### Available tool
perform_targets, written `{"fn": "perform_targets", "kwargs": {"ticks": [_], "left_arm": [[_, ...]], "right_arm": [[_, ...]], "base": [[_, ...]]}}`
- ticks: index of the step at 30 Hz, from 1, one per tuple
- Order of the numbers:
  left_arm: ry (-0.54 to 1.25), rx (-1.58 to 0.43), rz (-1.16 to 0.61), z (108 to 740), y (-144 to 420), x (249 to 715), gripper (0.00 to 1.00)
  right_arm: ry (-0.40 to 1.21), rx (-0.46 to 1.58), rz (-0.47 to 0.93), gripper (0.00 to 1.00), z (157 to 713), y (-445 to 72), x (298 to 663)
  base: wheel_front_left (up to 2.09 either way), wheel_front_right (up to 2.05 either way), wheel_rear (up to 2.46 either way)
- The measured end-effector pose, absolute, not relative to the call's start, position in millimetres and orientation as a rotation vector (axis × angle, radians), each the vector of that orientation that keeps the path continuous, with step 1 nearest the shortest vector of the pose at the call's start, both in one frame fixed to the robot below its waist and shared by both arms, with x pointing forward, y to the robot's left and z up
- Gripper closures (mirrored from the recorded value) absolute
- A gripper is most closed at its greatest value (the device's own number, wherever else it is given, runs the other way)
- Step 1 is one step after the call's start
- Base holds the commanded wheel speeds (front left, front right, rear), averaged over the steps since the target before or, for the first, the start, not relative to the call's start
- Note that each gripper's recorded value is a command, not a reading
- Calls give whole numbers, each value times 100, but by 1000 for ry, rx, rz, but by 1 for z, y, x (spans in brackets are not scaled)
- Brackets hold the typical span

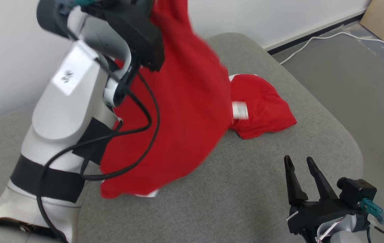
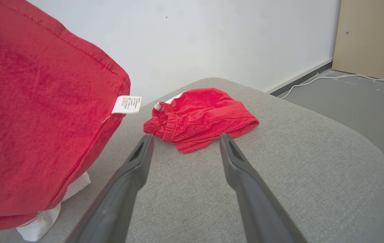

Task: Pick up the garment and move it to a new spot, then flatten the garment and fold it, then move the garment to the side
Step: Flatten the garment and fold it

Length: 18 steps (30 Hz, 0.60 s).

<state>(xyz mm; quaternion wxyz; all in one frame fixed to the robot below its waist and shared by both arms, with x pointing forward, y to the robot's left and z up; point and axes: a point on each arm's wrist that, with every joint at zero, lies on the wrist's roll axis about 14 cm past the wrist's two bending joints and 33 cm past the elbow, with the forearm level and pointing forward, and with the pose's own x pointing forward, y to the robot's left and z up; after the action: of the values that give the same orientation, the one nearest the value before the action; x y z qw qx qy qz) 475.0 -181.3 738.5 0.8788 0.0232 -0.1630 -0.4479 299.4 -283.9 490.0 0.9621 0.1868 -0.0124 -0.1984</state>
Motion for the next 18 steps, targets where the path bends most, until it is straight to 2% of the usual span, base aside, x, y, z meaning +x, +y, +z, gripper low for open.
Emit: {"fn": "perform_targets", "kwargs": {"ticks": [3, 6, 12, 18], "left_arm": [[-452, -21, -963, 770, -179, 462, 100], [-475, -41, -972, 774, -177, 454, 100], [-266, -4, -765, 695, -127, 498, 100], [-97, 70, -511, 616, -24, 533, 100]], "right_arm": [[-26, 375, -396, 0, 490, -284, 300], [-30, 376, -384, 0, 491, -282, 303], [-16, 376, -344, 0, 487, -271, 310], [-13, 376, -281, 0, 489, -255, 326]], "base": [[0, 0, 0], [0, 0, 0], [0, 0, 0], [0, 0, 0]]}}
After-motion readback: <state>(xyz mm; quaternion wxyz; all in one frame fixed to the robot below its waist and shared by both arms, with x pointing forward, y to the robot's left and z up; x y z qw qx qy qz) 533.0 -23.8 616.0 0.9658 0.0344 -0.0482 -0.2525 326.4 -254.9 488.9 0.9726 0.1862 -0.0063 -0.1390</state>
